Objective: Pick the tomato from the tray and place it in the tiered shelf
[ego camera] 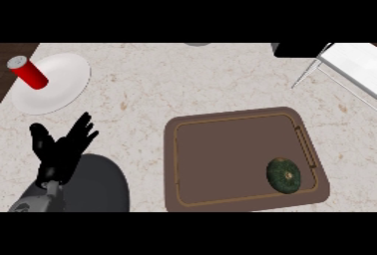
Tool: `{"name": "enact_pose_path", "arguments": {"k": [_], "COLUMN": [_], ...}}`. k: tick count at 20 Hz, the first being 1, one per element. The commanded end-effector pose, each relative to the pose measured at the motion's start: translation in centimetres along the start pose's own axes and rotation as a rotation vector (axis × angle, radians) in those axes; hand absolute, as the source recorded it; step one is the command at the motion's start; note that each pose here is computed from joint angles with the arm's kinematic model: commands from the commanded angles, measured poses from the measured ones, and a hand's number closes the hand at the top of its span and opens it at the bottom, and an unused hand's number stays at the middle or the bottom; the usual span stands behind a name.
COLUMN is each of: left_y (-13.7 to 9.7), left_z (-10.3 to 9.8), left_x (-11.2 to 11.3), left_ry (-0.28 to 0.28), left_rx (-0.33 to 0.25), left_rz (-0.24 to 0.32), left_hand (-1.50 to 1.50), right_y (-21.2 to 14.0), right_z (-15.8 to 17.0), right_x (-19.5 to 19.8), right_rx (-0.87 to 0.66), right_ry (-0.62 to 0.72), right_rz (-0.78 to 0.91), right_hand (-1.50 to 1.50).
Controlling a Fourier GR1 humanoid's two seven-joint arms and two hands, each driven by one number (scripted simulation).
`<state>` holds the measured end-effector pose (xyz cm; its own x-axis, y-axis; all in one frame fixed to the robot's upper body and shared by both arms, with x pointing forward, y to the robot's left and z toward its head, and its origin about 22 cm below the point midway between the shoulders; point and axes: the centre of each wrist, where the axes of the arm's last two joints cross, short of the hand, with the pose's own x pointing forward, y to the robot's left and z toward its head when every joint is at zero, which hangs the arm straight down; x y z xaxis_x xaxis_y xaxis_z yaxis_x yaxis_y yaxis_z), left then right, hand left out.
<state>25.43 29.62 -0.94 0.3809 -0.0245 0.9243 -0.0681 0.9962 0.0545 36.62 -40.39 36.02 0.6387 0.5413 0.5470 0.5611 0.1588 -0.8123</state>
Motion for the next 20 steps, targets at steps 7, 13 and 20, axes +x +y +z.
{"name": "enact_pose_path", "arguments": {"k": [7, 13, 20], "left_y": [0.0, 0.4, -0.4], "left_z": [0.4, 1.1, 0.4], "left_x": [-3.1, -2.7, -1.0], "left_ry": [0.072, 0.073, 0.057], "left_rx": [0.012, 0.027, 0.007], "left_rz": [-0.004, 0.0, 0.003], "left_hand": [0.0, 0.0, 0.0], "right_y": [2.5, 2.8, 1.6], "right_z": [-2.2, -1.8, -2.0], "right_x": [-2.7, -2.0, -2.2], "right_rx": [0.002, 0.01, -0.088], "right_ry": [-0.06, -0.074, 0.036], "right_rz": [-0.044, -0.008, -0.222], "right_hand": [1.5, 1.5, -1.5]}}
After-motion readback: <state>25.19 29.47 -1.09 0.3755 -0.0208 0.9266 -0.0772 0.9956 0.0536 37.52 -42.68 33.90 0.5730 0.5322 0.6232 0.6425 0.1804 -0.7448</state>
